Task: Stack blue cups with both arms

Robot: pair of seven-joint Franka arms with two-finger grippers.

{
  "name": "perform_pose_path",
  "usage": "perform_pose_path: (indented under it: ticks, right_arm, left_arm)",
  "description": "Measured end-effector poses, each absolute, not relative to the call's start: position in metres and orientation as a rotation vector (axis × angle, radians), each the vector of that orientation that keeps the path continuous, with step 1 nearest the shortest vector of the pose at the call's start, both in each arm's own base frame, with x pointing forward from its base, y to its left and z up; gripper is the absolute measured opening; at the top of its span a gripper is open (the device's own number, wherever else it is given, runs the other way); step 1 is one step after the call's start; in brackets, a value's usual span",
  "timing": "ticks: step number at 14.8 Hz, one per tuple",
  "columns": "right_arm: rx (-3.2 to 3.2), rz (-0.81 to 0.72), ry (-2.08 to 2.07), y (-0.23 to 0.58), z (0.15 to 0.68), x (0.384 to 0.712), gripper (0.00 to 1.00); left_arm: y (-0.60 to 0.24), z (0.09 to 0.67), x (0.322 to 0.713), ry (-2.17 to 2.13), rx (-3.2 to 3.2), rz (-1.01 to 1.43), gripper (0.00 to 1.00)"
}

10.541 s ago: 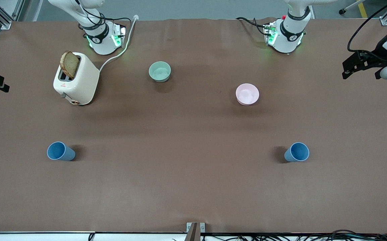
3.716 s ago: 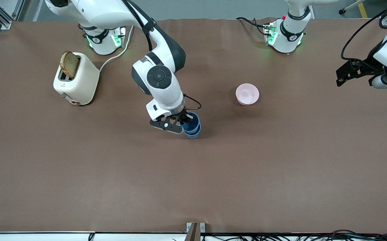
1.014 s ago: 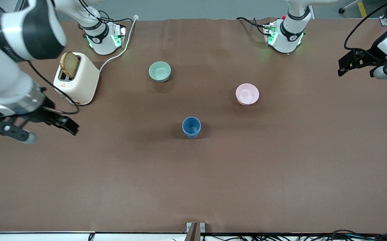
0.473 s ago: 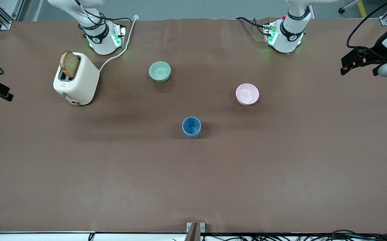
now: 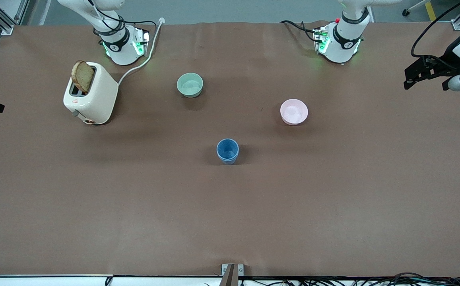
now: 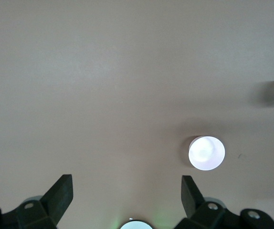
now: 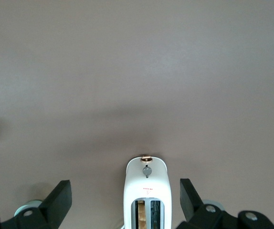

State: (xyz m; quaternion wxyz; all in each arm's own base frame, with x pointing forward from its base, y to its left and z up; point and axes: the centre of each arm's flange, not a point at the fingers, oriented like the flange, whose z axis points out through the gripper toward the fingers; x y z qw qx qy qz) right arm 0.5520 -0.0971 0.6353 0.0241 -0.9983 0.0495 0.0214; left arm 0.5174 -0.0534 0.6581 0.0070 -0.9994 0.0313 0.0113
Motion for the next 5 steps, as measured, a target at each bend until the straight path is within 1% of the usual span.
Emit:
perform_pose_path:
  ticks: [5]
  right_arm:
    - [-3.092, 0.065, 0.104, -0.0852, 0.6386, 0.5492, 1.00]
  left_arm:
    - [-0.0541, 0.6641, 0.5175, 0.100, -3.127, 0.013, 1.00]
